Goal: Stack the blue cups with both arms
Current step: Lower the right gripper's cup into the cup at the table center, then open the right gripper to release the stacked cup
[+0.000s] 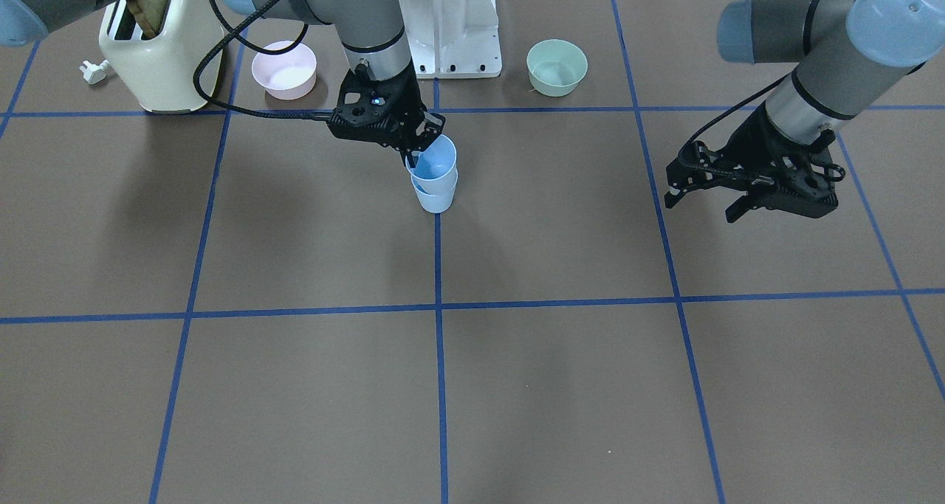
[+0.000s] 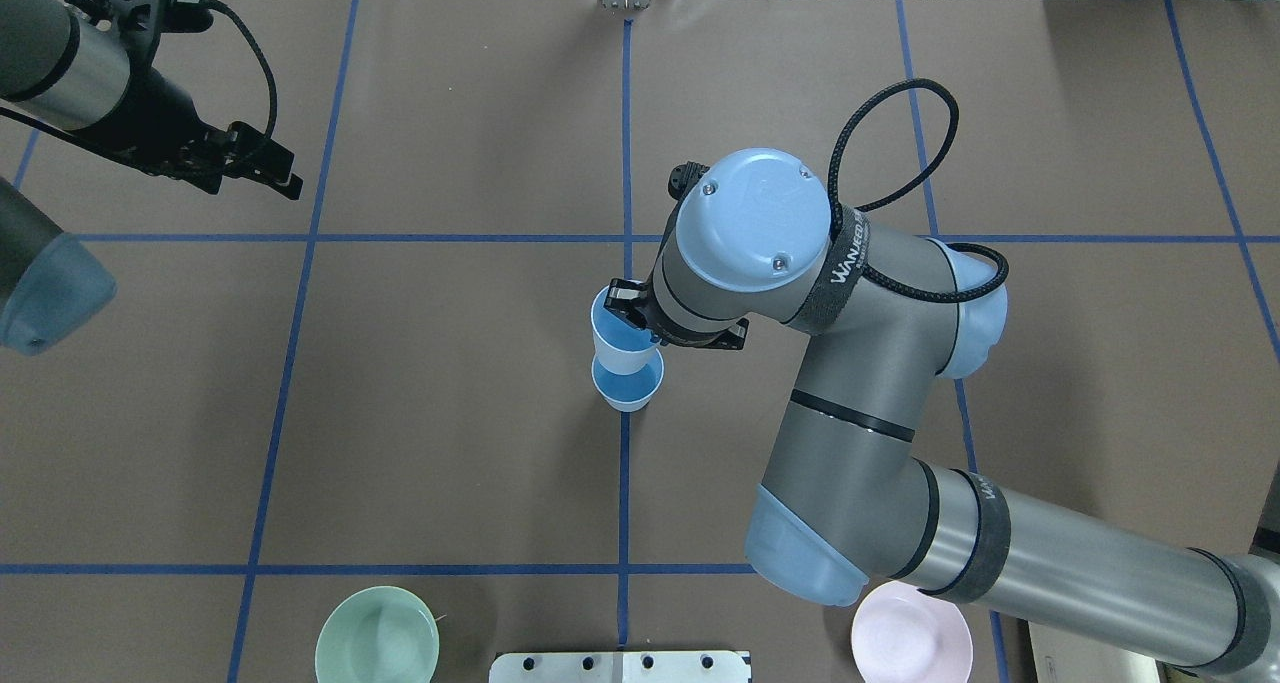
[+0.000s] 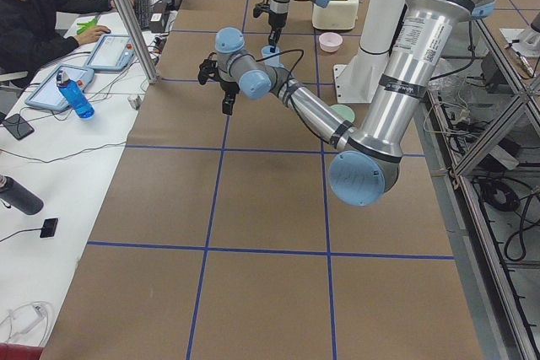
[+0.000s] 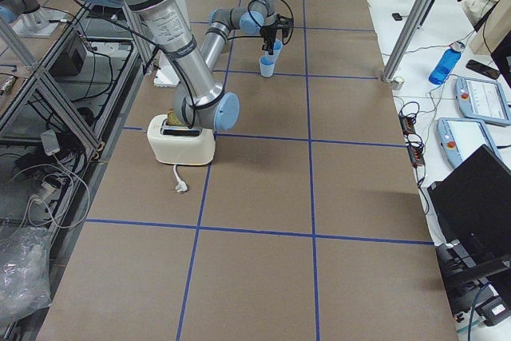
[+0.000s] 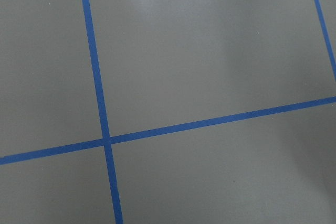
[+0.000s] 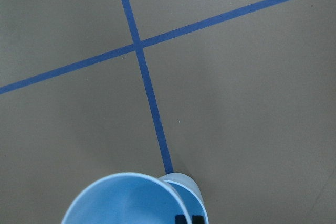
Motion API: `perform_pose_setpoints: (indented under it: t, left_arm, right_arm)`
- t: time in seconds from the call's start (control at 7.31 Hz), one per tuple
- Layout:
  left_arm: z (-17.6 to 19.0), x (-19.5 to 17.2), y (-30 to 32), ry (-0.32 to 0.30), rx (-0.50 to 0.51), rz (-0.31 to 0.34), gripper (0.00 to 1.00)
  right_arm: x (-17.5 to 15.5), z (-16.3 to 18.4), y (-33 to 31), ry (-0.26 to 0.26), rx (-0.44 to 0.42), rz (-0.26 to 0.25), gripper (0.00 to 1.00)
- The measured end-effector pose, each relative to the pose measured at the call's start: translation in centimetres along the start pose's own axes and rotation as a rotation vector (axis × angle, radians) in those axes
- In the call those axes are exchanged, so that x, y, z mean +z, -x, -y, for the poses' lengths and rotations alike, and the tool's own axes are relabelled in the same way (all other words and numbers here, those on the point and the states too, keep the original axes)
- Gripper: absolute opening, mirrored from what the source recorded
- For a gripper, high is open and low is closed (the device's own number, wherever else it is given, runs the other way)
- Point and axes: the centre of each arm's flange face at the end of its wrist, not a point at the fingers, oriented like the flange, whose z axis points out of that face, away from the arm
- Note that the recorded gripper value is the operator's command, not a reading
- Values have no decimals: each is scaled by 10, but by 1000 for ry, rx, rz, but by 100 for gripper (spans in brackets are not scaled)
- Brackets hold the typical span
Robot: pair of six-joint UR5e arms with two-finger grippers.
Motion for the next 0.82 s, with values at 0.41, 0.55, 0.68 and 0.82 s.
perform_pose_setpoints:
  t: [0.41, 0.55, 0.68, 0.82]
  left_arm:
    - [0, 1, 0, 0, 0, 1, 98]
    - [0, 1, 0, 1, 0, 1, 98]
    - [0, 1, 0, 1, 0, 0, 98]
    - [0, 1, 0, 2, -1, 0, 98]
  right_arm:
    - [3, -7, 1, 2, -7, 0, 0]
    - [3, -8, 1, 2, -9, 0, 0]
    - [3, -9, 1, 0, -10, 1, 9]
    - [3, -9, 1, 0, -13, 0, 49]
